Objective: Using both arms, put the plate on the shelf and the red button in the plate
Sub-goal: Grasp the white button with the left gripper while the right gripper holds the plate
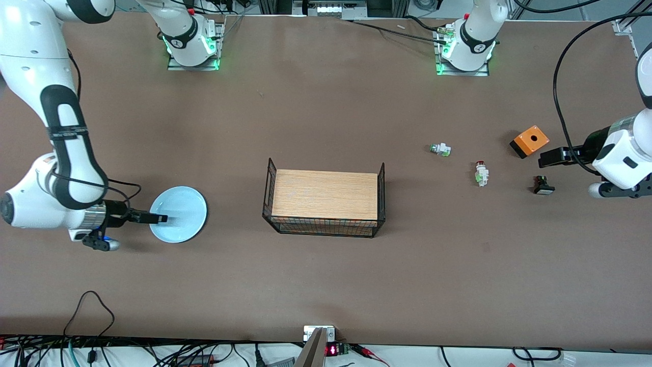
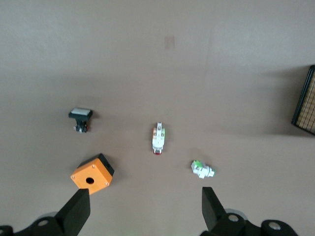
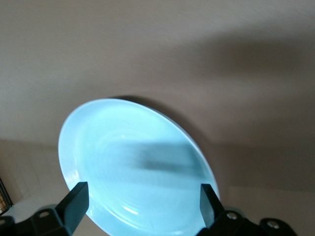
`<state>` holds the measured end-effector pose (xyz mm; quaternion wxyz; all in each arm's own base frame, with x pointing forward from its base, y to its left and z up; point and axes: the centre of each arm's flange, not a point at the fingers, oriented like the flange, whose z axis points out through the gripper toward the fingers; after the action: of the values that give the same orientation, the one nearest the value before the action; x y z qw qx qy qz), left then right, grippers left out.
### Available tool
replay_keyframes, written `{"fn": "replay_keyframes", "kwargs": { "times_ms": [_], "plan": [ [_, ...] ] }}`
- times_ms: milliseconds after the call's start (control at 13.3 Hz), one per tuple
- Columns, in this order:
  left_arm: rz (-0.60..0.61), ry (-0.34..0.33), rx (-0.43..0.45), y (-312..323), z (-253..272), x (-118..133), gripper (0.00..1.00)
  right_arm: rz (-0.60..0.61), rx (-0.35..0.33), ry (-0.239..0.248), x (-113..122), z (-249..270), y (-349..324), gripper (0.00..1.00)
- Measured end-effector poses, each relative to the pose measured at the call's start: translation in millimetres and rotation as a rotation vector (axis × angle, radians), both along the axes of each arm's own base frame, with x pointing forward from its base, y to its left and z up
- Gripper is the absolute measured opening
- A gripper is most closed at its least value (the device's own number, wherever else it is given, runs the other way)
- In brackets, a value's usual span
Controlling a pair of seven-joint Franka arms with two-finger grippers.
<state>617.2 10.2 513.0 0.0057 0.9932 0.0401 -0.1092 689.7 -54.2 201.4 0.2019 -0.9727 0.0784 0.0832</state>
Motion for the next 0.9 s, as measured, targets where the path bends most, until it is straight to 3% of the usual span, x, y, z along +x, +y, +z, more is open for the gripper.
{"fn": "replay_keyframes", "kwargs": {
  "times_ms": [377,905],
  "plan": [
    [-0.059,0.125,-0.005,-42.6,-95.7,12.7,1.0,0.062,-0.023,-0.053,8.4,12.9,-5.8,1.0],
    [-0.068,0.104,-0.004,-53.3,-197.9,13.3,1.0,0.153,-0.041,-0.098,7.4,-11.2,-21.8,0.97]
  ]
}}
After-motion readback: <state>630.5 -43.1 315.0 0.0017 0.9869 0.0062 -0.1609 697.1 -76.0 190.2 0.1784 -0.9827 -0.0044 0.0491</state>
